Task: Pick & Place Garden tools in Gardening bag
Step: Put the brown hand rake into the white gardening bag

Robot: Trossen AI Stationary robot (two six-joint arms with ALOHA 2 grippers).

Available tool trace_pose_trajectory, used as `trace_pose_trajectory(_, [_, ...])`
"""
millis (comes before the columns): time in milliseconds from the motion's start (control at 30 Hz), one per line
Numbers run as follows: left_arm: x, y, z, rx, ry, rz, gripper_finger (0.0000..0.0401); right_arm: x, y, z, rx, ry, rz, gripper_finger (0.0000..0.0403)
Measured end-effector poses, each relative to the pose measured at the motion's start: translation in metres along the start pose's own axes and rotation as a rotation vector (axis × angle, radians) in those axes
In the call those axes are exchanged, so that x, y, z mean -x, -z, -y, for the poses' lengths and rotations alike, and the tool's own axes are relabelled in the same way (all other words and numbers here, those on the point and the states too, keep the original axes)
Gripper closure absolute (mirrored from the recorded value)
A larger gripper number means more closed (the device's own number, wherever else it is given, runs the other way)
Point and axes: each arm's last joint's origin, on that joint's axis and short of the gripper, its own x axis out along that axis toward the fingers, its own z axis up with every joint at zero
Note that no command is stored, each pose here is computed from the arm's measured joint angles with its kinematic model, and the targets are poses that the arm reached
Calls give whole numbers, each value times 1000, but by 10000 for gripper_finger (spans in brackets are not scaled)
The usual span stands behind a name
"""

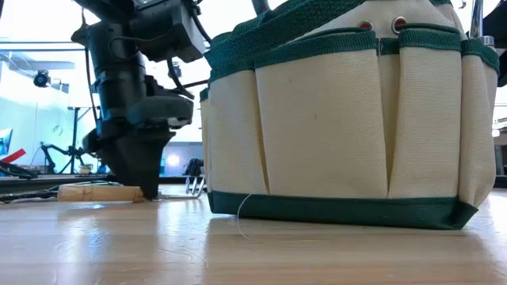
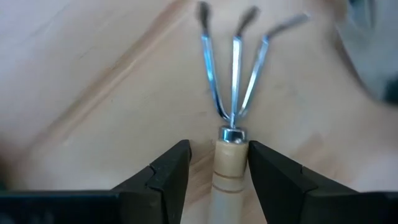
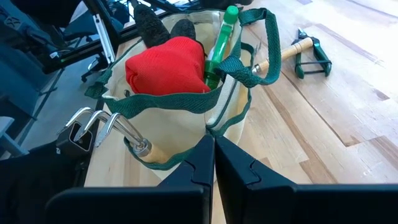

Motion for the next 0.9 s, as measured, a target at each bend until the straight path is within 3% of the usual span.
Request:
trace_pose_trajectory(133, [0,0,-1,-187,1,-4,233,0,0,0,0,0,0,394])
trace_pose_trajectory(267, [0,-1,0,-283,0,16,233,0,0,0,-1,0,0,394])
trace_pose_trajectory(600, [0,-5,4,-375,17,81,233,0,0,0,0,0,1,394])
trace_pose_trajectory(900, [0,-4,3,-383,1,65,234,0,0,0,-1,0,2,394])
